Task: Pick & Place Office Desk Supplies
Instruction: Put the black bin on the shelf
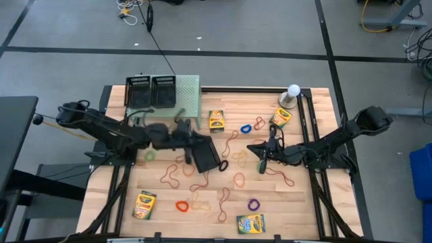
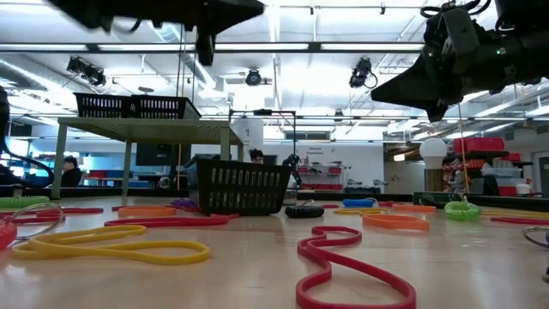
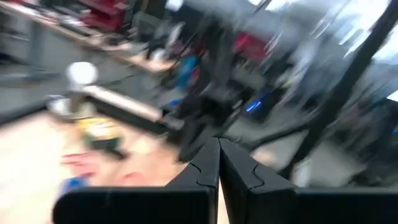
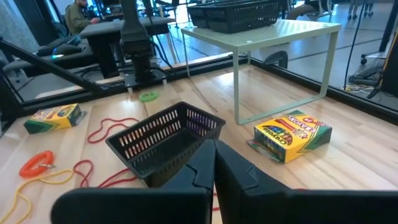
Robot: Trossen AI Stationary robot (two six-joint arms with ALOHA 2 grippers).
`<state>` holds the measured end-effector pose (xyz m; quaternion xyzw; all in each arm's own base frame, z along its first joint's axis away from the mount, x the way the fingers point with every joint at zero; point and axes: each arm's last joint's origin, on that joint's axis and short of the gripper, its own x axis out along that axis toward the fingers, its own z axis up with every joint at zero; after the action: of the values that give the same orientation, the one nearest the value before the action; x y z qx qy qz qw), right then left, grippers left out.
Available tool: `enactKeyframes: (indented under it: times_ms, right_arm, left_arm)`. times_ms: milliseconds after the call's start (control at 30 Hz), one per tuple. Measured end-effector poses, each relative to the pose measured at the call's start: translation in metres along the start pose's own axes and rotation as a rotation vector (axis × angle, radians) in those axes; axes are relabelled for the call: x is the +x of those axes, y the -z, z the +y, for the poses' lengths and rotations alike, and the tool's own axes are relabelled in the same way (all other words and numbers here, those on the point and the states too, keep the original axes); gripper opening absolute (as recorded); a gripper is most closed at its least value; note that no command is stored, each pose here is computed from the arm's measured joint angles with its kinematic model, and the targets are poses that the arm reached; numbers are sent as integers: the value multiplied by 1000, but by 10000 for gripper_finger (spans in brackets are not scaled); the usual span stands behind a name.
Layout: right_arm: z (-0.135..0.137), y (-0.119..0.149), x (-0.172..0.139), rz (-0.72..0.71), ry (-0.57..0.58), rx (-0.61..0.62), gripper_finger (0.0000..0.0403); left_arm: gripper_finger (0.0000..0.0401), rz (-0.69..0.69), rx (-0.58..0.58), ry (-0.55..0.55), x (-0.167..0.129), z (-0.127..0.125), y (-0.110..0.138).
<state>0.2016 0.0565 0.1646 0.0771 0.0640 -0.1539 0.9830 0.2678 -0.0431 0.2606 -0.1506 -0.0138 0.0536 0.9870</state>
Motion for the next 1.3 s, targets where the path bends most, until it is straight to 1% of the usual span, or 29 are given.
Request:
enactKeyframes:
  times_ms: [67, 100, 200, 267, 333, 400, 467, 567, 800, 867, 933, 1033, 1133, 1200, 1300]
  right_arm:
    - [0, 0, 0, 4, 1, -5, 9]
    - [0, 1, 0, 7, 2, -7, 9]
    - [0, 1, 0, 14, 0, -12, 9]
    - [0, 2, 0, 22, 2, -18, 9]
    - [-1, 3, 0, 27, 4, -23, 9]
    - [-1, 4, 0, 33, 6, -27, 9]
    - [-1, 5, 0, 41, 8, -33, 9]
    - [-1, 5, 0, 48, 9, -39, 9]
    - [-2, 7, 0, 63, 14, -51, 9]
    - [-2, 7, 0, 68, 15, -56, 9]
    - [-2, 8, 0, 69, 17, -57, 9]
    - [-2, 8, 0, 73, 20, -60, 9]
    - [-2, 8, 0, 73, 20, -60, 9]
    - [-2, 8, 0, 73, 20, -60, 9]
    - [-2, 8, 0, 73, 20, -60, 9]
  left_arm:
    - [11, 82, 81, -52, 10, -14, -5]
    - [12, 124, 95, -46, 16, -21, -9]
    - [12, 292, 70, -31, 33, -37, -17]
    - [12, 410, 87, -61, 44, -48, -15]
    - [13, 510, 138, -138, 52, -60, -7]
    - [21, 615, 166, -186, 59, -70, 6]
    - [38, 734, 155, -213, 66, -76, 24]
    - [76, 858, 136, -246, 76, -82, 46]
    - [168, 994, 181, -347, 98, -87, 75]
    - [187, 1027, 174, -392, 102, -84, 82]
    - [196, 1059, 163, -445, 104, -79, 90]
    - [195, 1105, 169, -500, 106, -70, 103]
    - [182, 1113, 188, -535, 109, -65, 111]
    - [166, 1129, 204, -534, 110, -64, 116]
    - [131, 1147, 225, -531, 109, -63, 119]
